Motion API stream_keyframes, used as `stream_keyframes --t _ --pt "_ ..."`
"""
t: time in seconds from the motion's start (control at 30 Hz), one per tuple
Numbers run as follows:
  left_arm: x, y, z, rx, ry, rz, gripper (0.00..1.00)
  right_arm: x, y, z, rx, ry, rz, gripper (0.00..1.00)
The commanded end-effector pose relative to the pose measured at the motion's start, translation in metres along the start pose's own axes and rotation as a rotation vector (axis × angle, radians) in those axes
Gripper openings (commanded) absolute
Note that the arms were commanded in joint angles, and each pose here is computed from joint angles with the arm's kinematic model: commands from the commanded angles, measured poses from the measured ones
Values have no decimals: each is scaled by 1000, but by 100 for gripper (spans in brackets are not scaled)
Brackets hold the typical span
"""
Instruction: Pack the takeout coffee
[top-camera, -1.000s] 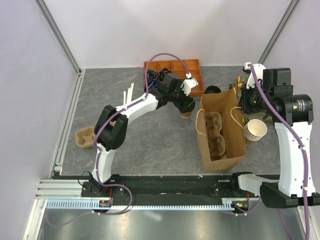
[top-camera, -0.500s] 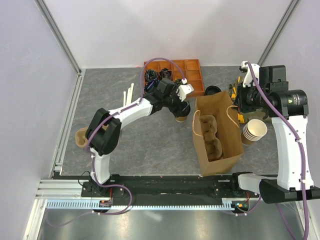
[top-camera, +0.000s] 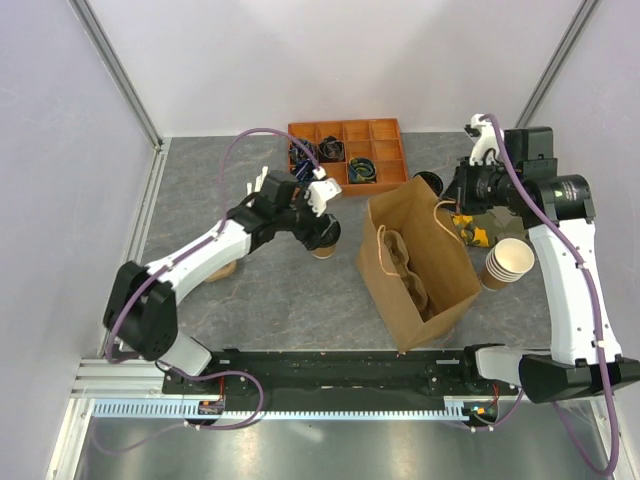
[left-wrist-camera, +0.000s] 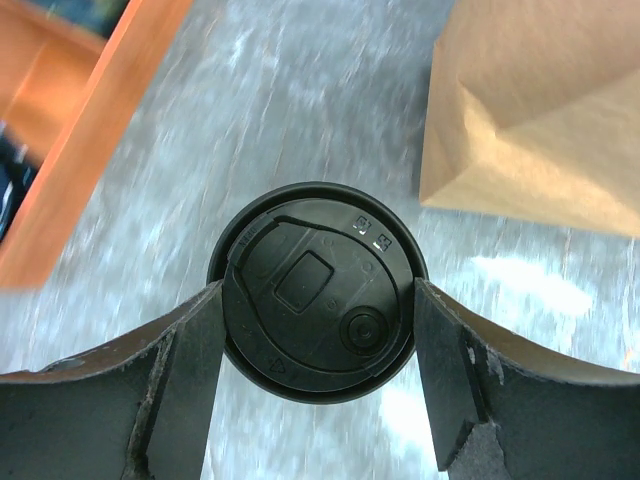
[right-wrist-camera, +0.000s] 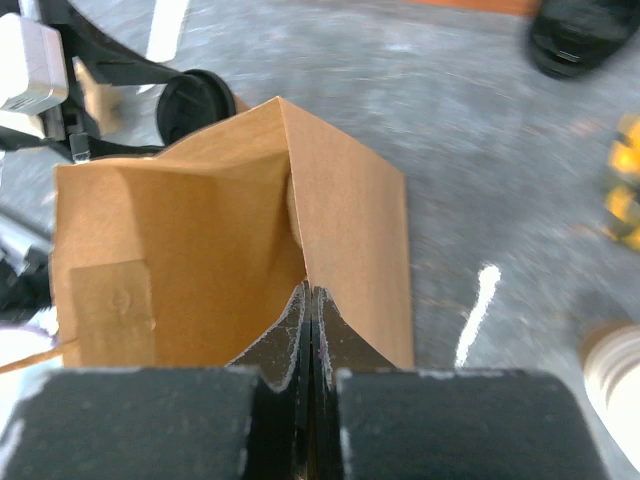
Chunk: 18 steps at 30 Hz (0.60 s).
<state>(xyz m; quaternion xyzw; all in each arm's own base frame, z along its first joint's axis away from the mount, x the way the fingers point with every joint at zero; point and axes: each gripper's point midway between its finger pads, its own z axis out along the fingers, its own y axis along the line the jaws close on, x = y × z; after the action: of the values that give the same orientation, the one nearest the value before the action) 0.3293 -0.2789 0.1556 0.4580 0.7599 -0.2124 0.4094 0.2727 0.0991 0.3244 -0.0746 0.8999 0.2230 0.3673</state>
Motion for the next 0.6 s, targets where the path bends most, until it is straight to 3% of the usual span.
stream_keyframes --t 0.0,0.3,0.57 --pt "10 -5 -31 3 -27 0 72 -11 38 20 -177 -11 -93 0" --pt "47 -9 -50 -39 -23 -34 73 -10 70 44 -305 60 -361 0" --pt "59 -6 -49 -74 -40 -36 73 -7 77 53 -350 123 -479 0"
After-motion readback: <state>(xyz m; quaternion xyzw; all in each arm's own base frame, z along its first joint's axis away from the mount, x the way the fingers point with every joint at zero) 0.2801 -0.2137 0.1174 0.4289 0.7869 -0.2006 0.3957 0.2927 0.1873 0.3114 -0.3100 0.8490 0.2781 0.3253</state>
